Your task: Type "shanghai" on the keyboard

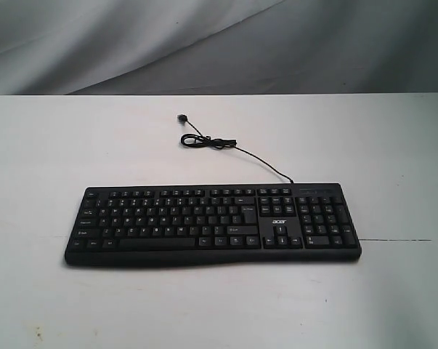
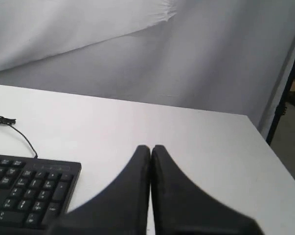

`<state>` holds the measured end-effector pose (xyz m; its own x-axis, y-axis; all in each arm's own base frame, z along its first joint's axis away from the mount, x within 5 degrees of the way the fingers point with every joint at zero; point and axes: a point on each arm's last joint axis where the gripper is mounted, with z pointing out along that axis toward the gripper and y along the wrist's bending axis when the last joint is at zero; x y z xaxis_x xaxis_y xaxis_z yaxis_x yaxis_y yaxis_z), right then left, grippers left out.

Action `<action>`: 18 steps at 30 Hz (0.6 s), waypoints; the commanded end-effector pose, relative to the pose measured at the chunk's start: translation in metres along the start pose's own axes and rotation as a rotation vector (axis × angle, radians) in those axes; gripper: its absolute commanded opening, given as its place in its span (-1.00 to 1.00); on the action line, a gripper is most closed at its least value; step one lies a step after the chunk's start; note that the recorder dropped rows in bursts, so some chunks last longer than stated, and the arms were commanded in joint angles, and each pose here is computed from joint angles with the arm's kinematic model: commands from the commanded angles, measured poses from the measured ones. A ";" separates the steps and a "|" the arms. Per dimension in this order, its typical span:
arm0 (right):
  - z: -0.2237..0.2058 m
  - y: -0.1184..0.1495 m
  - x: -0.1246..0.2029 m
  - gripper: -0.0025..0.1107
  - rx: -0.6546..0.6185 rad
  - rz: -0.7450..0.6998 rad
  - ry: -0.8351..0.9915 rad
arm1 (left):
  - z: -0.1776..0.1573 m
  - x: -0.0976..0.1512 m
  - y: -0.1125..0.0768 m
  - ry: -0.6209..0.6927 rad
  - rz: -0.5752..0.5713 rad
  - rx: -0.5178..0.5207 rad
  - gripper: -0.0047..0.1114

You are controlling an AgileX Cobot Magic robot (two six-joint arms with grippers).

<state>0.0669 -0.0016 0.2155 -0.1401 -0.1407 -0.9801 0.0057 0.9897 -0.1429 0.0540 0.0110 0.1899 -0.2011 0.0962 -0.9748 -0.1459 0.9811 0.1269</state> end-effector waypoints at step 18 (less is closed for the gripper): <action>-0.009 0.005 0.033 -0.96 -0.008 0.001 0.106 | 0.000 0.000 -0.001 -0.011 -0.005 0.008 -0.92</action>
<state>0.0548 -0.0011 0.1871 -0.2111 -0.1265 -0.9693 -0.0039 0.9917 -0.1285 0.0540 0.0110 0.1899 -0.2011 0.0962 -0.9748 -0.1459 0.9811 0.1269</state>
